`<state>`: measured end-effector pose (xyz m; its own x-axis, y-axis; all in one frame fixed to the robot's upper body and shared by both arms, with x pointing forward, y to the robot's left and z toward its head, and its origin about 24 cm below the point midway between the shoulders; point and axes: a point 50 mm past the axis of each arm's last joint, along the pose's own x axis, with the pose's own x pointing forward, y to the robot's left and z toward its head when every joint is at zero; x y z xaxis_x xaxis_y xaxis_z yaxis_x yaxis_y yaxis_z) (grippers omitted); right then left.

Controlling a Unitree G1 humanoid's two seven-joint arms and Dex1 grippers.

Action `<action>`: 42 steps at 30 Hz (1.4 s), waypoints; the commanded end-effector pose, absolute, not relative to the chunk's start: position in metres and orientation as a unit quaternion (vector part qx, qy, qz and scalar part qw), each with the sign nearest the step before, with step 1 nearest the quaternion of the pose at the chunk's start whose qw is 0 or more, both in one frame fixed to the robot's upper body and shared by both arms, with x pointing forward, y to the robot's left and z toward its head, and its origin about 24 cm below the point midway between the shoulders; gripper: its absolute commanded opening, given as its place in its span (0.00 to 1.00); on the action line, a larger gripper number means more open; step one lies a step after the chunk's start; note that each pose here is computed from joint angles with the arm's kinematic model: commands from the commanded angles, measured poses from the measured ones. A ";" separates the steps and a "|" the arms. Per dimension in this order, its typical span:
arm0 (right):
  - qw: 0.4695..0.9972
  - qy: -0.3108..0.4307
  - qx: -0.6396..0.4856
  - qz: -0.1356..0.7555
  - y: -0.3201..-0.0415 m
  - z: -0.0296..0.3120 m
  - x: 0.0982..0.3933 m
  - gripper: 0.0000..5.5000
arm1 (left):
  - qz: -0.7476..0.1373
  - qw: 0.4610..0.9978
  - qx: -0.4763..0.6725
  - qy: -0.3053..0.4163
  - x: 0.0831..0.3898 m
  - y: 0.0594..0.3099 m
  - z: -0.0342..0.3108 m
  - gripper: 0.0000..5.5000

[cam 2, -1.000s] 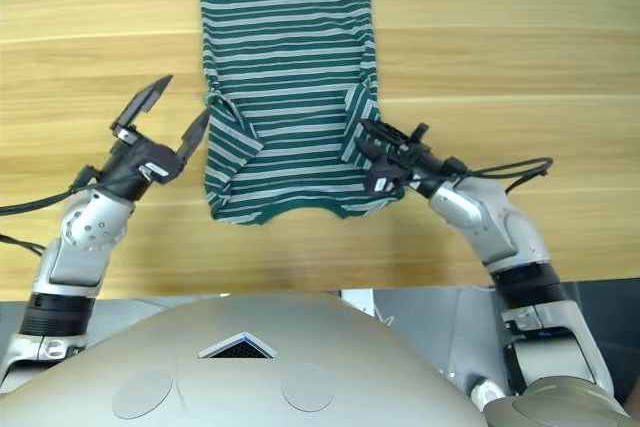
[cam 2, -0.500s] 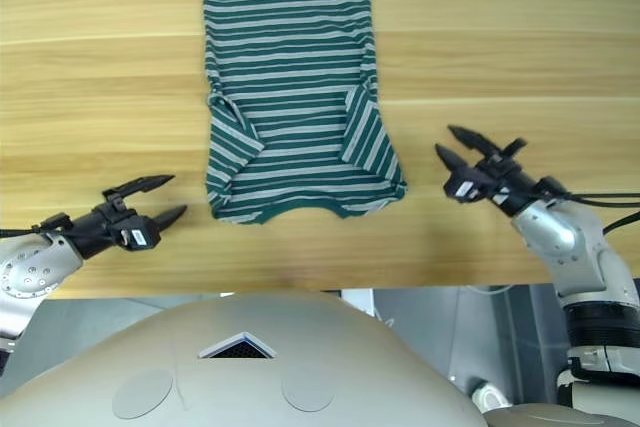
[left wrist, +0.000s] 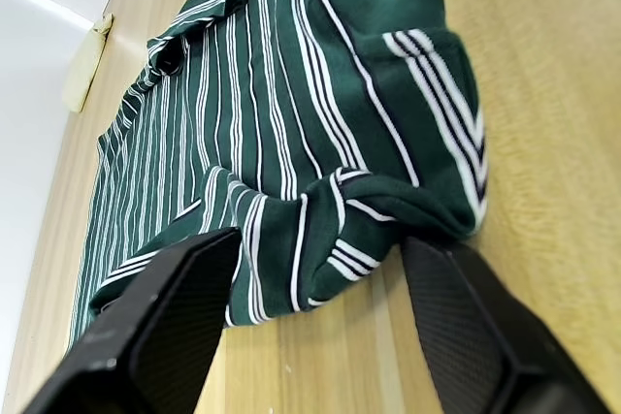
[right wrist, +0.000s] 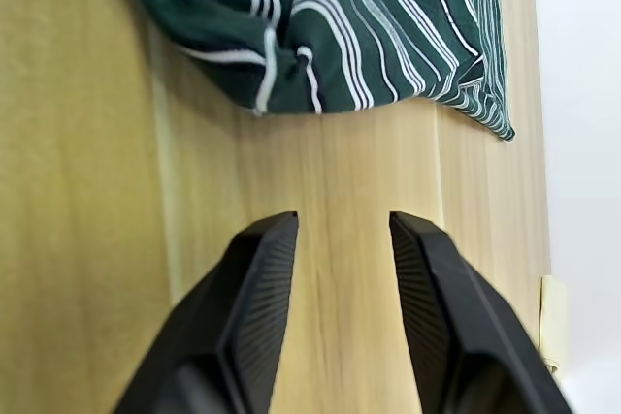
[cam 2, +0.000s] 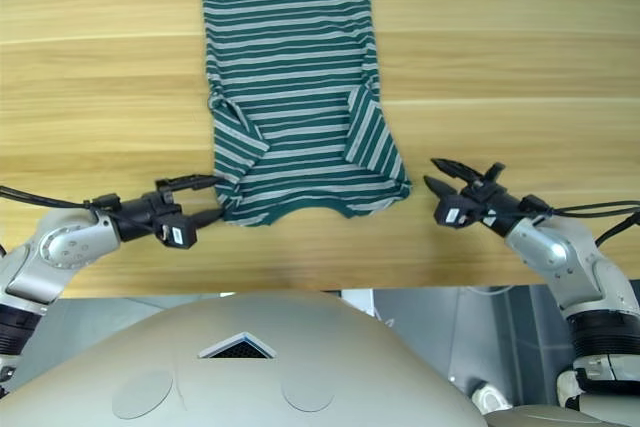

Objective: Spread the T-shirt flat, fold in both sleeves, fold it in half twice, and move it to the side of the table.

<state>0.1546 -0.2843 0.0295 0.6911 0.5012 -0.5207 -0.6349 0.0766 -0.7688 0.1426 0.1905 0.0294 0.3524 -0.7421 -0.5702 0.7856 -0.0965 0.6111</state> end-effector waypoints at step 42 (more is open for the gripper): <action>0.691 0.002 -0.549 0.470 -0.252 0.024 0.162 0.01 | -0.623 0.629 0.453 0.109 0.127 0.205 -0.006 0.00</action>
<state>0.1581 -0.2542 0.0224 0.5508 0.6445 -0.5303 -0.6652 -0.0447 -0.7453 0.1433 0.1873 0.0177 0.2654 -0.7767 -0.5712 0.8098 -0.1419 0.5693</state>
